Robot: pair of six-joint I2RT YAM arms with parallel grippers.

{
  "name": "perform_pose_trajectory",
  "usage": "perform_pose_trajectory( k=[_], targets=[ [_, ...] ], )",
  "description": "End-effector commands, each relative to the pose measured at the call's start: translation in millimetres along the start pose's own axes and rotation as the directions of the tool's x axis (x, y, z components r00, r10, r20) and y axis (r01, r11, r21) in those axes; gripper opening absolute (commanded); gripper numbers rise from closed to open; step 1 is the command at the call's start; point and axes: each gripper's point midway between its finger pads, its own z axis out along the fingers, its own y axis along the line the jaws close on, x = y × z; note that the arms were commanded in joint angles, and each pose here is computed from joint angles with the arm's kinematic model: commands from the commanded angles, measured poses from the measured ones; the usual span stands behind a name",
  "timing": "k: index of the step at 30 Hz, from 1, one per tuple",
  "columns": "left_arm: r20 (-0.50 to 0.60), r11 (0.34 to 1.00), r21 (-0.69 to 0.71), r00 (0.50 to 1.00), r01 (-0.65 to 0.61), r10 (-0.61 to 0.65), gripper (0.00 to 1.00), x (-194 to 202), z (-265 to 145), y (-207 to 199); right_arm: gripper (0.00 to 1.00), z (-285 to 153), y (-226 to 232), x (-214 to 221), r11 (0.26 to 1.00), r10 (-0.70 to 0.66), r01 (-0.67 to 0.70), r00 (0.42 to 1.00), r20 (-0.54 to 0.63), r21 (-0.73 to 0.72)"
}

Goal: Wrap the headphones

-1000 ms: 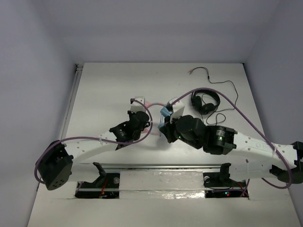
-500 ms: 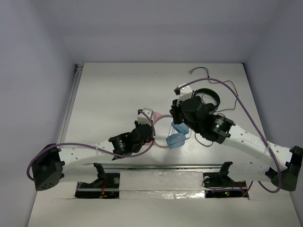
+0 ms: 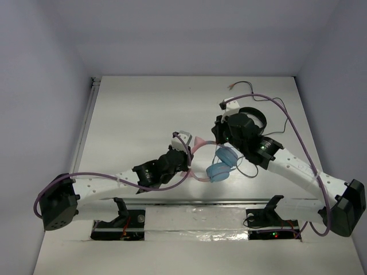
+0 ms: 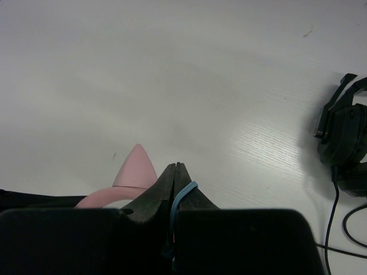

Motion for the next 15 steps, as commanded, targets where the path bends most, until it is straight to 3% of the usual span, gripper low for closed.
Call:
perform_pose_trajectory(
  k=[1, 9, 15],
  targets=[
    [0.010, 0.985, 0.171, 0.999, -0.034, 0.033, 0.00, -12, -14, -32, 0.00, -2, -3, -54, 1.000, 0.031, -0.028, 0.976, 0.214, -0.014],
    [0.014, 0.963, 0.269, 1.000, -0.025, 0.022, 0.00, -56, -45, -42, 0.00, -3, -18, -53, 0.999, 0.030, -0.036, 0.958, 0.285, 0.015],
    [0.012, 0.935, 0.355, 1.000, 0.010, -0.015, 0.00, -70, -60, -54, 0.00, -1, 0, -50, 0.993, 0.104, -0.082, 0.954, 0.280, -0.089]
  ],
)
